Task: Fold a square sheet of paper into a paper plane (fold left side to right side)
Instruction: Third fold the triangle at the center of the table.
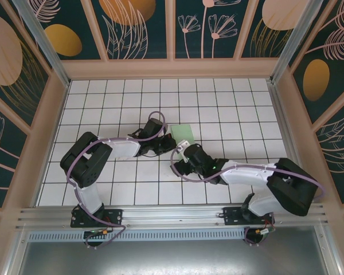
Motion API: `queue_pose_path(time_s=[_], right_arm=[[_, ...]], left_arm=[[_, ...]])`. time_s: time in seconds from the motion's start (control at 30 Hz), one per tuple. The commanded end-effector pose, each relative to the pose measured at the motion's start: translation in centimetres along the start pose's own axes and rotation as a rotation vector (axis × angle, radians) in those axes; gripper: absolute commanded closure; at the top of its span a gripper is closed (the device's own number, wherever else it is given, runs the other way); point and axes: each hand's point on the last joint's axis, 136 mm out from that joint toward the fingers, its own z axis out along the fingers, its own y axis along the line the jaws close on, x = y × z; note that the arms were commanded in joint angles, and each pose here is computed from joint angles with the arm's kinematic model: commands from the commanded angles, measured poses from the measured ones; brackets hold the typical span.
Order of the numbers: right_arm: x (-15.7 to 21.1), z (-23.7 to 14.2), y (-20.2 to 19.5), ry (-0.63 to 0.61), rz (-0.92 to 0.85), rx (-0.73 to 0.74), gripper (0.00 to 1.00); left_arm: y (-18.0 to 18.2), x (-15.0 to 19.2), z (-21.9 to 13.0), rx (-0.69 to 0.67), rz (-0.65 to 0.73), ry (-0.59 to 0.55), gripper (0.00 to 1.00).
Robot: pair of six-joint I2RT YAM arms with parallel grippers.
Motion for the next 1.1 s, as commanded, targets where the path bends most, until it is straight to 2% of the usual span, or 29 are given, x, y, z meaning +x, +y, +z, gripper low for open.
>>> queue_pose_path(time_s=[0.0, 0.1, 0.2, 0.33, 0.7, 1.07], right_arm=[[-0.4, 1.1, -0.4, 0.006, -0.080, 0.088, 0.13], [-0.2, 2.0, -0.5, 0.032, -0.114, 0.130, 0.14], [-0.8, 2.3, -0.9, 0.026, -0.125, 0.159, 0.22], [-1.1, 2.1, -1.2, 0.026, -0.143, 0.182, 0.50], [-1.7, 0.9, -0.8, 0.008, -0.146, 0.152, 0.99], [-2.4, 0.9, 0.5, 0.018, -0.059, -0.052, 1.00]], left_arm=[[-1.9, -0.9, -0.6, 0.042, 0.014, -0.029, 1.00], [-1.9, -0.9, -0.6, 0.040, 0.015, -0.032, 1.00], [-1.9, -0.9, -0.6, 0.040, 0.014, -0.030, 1.00], [-1.9, -1.0, -0.7, 0.040, 0.017, -0.034, 1.00], [-2.4, -1.6, -1.5, 0.039, 0.032, -0.057, 1.00], [-2.2, -4.8, -7.6, 0.048, 0.062, -0.174, 0.70]])
